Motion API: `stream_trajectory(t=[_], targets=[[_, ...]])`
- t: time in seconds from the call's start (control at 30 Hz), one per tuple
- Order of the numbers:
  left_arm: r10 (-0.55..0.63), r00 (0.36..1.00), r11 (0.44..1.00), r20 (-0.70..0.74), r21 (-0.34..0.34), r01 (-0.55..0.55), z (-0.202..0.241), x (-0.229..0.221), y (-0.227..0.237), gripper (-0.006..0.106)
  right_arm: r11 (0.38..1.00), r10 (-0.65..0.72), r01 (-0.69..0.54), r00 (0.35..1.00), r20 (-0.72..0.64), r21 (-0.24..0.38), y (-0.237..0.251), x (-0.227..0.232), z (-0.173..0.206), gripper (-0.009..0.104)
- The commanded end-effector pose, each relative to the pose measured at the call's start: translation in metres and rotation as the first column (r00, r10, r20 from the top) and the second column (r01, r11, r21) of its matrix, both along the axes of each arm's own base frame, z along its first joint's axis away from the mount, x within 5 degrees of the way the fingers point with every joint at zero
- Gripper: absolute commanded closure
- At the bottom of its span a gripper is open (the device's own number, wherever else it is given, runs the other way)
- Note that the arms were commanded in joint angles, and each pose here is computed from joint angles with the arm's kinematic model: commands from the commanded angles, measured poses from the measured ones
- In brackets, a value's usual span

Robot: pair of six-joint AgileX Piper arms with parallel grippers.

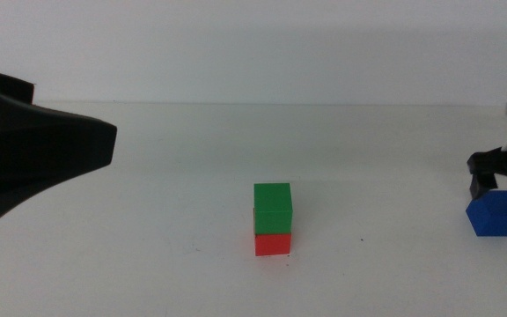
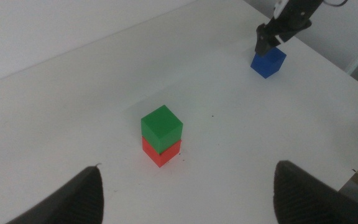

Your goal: Stack red cubes first, then green, then blue cubes in a specific spot.

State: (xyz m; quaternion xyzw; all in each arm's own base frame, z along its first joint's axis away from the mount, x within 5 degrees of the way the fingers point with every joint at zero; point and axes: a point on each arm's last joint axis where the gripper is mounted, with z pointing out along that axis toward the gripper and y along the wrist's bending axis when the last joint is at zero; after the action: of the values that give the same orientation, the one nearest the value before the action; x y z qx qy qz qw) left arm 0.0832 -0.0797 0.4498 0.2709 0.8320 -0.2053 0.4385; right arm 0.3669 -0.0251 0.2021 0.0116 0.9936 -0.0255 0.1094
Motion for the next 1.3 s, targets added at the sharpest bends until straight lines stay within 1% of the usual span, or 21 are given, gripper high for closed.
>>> stream_trajectory(t=[0.0,0.13,0.23,0.27,0.33,0.4,0.47,0.5,0.57,0.6,0.67,0.73,0.83,0.93,1.0,1.1,1.17,1.27], targets=[[-0.004,1.0,1.0,0.007,-0.009,0.004,0.0,0.0,0.0,0.007,1.0,0.002,-0.002,1.0,-0.006,0.008,-0.002,0.003,-0.006,0.01],[-0.004,1.0,1.0,0.007,-0.009,0.004,0.0,0.0,0.0,0.007,1.0,0.005,-0.004,1.0,-0.022,0.006,-0.002,0.007,-0.018,0.015],[-0.004,1.0,1.0,0.007,-0.009,0.004,0.0,0.0,0.0,0.007,1.0,0.008,-0.007,1.0,-0.03,0.003,-0.003,0.01,-0.026,0.023],[-0.004,1.0,1.0,0.007,-0.009,0.004,0.0,0.0,0.0,0.007,1.0,0.008,-0.007,0.999,-0.038,0.003,-0.003,0.01,-0.029,0.028],[-0.004,1.0,1.0,0.007,-0.009,0.004,0.0,0.0,0.0,0.007,1.0,0.005,-0.005,0.999,-0.046,0.004,-0.003,0.011,-0.033,0.042],[-0.004,1.0,1.0,0.007,-0.009,0.004,0.0,0.0,0.0,0.007,1.0,-0.005,0.005,0.999,-0.043,0.0,-0.002,0.01,-0.031,0.07],[-0.004,1.0,1.0,0.007,-0.009,0.004,0.0,0.0,0.0,0.007,1.0,-0.011,0.011,1.0,-0.029,-0.027,0.003,0.007,-0.018,0.093],[-0.004,1.0,1.0,0.007,-0.009,0.004,0.0,0.0,0.0,0.007,0.999,-0.007,0.007,1.0,-0.006,-0.048,0.012,0.005,-0.006,0.098],[-0.004,1.0,1.0,0.007,-0.009,0.004,0.0,0.0,0.0,0.007,0.996,-0.018,0.022,0.998,0.053,-0.082,0.033,-0.003,0.023,0.094],[-0.004,1.0,1.0,0.007,-0.009,0.004,0.0,0.0,0.0,0.007,0.994,-0.048,0.056,0.996,0.081,-0.092,0.047,-0.008,0.042,0.093],[-0.004,1.0,1.0,0.007,-0.009,0.004,0.0,0.0,0.0,0.007,0.99,-0.098,0.108,0.989,0.109,-0.088,0.076,-0.018,0.075,0.093],[-0.004,1.0,1.0,0.007,-0.009,0.004,0.0,0.0,0.0,0.007,0.992,-0.088,0.096,0.991,0.101,-0.081,0.11,-0.026,0.1,0.092],[-0.004,1.0,1.0,0.007,-0.009,0.004,0.0,0.0,0.0,0.007,1.0,-0.021,0.024,0.982,0.187,-0.011,0.172,-0.034,0.125,0.089],[-0.004,1.0,1.0,0.007,-0.009,0.004,0.0,0.0,0.0,0.007,0.998,-0.005,-0.008,0.98,0.2,0.065,0.219,-0.053,0.13,0.088],[-0.004,1.0,1.0,0.009,-0.01,0.004,0.0,0.0,0.0,0.007,0.995,0.013,-0.03,0.982,0.187,0.092,0.243,-0.066,0.128,0.088],[-0.004,1.0,1.0,0.009,-0.01,0.004,0.0,0.0,0.0,0.007,0.995,0.027,-0.043,0.986,0.165,0.094,0.263,-0.075,0.118,0.088],[-0.004,1.0,1.0,0.009,-0.01,0.004,0.0,0.0,0.0,0.007,0.993,0.019,-0.035,0.99,0.14,0.109,0.269,-0.076,0.113,0.088],[-0.004,1.0,1.0,0.009,-0.01,0.004,0.0,0.0,0.0,0.007,0.995,0.02,-0.035,0.988,0.155,0.092,0.278,-0.076,0.109,0.088]])
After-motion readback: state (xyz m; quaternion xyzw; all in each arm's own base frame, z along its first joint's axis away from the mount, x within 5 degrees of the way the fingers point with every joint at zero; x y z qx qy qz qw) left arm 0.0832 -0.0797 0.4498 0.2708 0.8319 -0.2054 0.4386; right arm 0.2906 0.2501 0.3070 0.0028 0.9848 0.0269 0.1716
